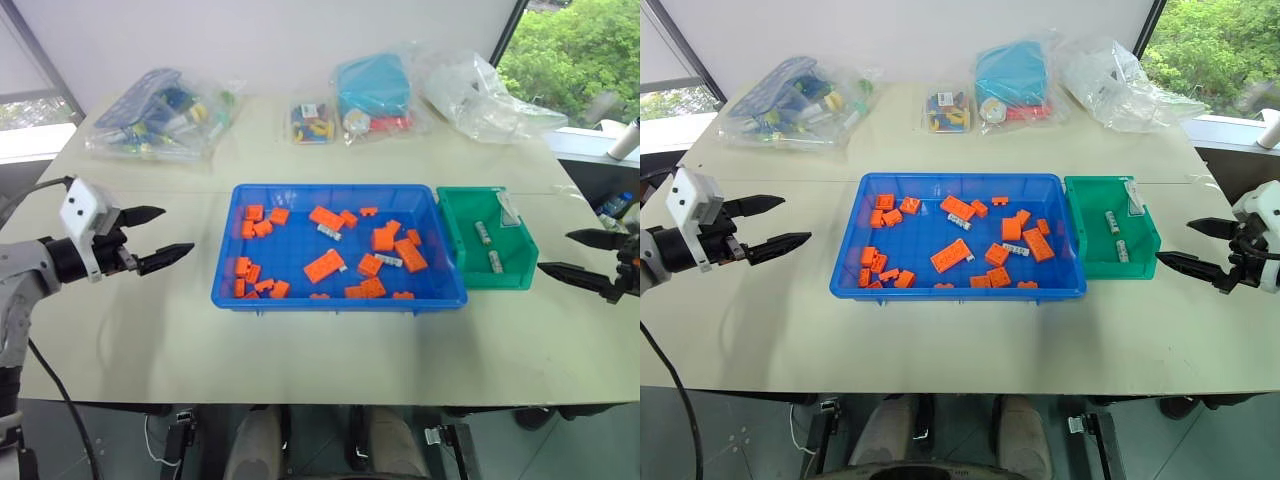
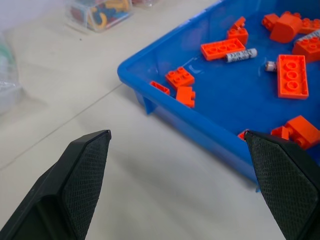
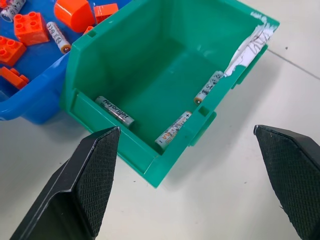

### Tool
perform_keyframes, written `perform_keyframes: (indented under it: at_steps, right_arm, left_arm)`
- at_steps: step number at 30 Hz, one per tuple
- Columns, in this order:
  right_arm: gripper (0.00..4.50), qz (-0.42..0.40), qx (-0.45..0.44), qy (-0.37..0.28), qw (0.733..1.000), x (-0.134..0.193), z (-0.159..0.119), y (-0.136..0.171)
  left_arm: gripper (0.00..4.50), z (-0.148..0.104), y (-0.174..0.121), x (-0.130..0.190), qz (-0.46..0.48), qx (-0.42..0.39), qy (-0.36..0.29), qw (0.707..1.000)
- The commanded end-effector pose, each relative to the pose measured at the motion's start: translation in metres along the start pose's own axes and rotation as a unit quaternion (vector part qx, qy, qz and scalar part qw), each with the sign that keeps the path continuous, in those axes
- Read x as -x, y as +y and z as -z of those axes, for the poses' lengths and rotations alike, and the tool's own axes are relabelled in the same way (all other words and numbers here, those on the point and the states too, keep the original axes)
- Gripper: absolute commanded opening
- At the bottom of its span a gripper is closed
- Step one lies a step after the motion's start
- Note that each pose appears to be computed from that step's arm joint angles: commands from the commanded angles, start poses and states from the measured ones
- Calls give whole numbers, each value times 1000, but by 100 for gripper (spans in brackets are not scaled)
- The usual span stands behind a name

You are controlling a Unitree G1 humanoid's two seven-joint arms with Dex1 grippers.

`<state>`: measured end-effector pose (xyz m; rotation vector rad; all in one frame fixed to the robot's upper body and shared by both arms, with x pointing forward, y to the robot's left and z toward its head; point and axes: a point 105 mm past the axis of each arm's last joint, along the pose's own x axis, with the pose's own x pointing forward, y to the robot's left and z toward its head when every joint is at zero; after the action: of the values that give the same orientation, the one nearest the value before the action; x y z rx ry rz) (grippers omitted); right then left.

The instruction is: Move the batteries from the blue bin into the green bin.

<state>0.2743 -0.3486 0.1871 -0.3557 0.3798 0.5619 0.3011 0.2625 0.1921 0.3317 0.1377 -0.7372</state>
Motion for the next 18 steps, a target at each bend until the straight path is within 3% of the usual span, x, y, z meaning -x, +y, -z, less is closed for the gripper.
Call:
perform_keyframes:
  at_steps: [1, 4, 8, 14, 18]
  right_arm:
    - [442, 12, 23, -15, 1000, 3, -10, -4]
    - [442, 7, 54, -14, 998, -4, -20, -3]
    - [442, -27, 123, -33, 992, -20, -61, 10]
    - [442, -168, 245, -94, 950, -71, -138, 75]
    - [442, -273, 307, -100, 906, -110, -161, 124]
  left_arm:
    - [450, -11, -1, 1, 0, -24, -7, 1000]
    - [450, -19, -11, -4, 23, -21, -18, 999]
    - [450, -30, -33, -12, 79, -8, -31, 996]
    - [450, -39, -60, -16, 160, -30, -24, 986]
    - [450, -36, -80, -15, 223, -45, -2, 974]
